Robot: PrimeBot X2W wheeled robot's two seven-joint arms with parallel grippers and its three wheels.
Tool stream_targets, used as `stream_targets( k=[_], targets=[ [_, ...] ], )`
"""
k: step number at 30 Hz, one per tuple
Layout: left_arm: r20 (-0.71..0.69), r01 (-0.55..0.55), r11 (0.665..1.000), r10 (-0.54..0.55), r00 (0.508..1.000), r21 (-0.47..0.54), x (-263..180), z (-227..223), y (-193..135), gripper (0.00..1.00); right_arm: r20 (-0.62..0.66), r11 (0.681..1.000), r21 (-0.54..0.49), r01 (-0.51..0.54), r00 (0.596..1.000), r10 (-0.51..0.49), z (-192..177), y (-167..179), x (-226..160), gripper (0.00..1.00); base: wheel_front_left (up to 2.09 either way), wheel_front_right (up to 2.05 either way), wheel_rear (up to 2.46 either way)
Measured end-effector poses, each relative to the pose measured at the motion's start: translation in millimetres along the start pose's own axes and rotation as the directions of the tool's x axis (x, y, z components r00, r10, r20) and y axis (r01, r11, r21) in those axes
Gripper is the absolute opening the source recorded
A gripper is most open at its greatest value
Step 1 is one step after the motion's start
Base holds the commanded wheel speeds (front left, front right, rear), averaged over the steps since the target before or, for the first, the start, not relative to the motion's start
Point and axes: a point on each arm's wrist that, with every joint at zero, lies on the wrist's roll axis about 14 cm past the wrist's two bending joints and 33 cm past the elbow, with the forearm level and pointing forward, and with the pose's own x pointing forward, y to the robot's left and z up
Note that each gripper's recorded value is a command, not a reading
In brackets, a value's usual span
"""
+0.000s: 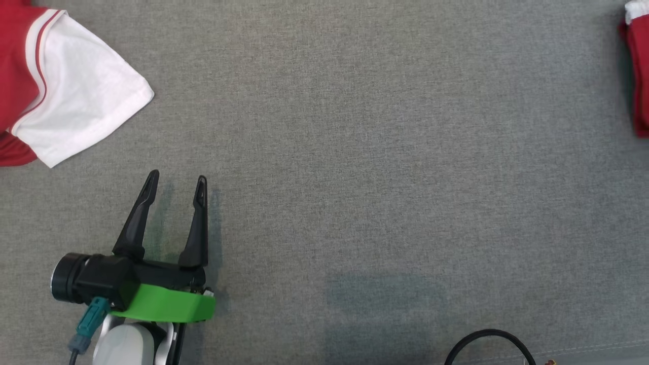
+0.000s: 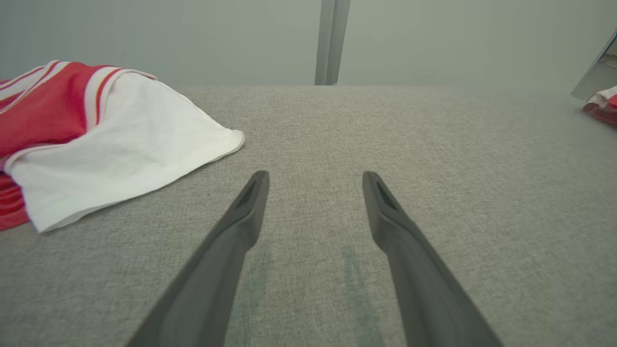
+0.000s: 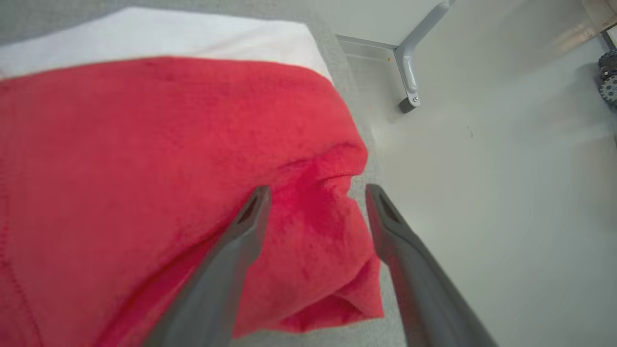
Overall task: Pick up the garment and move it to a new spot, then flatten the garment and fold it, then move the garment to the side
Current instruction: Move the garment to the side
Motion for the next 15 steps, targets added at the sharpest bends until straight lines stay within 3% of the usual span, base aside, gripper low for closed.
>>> stream_targets(
  k=[3, 6, 9, 15],
  targets=[
    [0.000, -0.005, 1.000, 0.005, 1.000, -0.011, -4.5, 1.2, -2.3, 1.00, 0.032, 0.999, -0.039, 0.030, 0.999, -0.029, 6.1, -12.0, -7.0, 1.00, 0.00, 0.00, 0.00],
    [0.009, -0.020, 0.999, 0.020, 1.000, -0.031, -11.1, 5.6, -3.6, 1.00, 0.163, 0.998, -0.025, 0.063, 0.985, -0.058, 31.1, -27.9, -21.4, 1.00, 0.00, 0.00, 0.00],
    [0.014, -0.030, 0.999, 0.031, 0.999, -0.045, -20.8, 9.7, -6.3, 1.00, 0.316, 0.999, -0.013, 0.046, 0.948, -0.040, 55.1, -22.3, -41.0, 1.00, 0.00, 0.00, 0.00],
    [0.033, -0.053, 0.997, 0.055, 0.998, -0.056, -47.4, 21.5, -9.7, 1.00, 0.512, 0.999, -0.029, -0.036, 0.858, 0.046, 55.5, 9.1, -90.7, 1.00, 0.00, 0.00, 0.00]
  ],
)
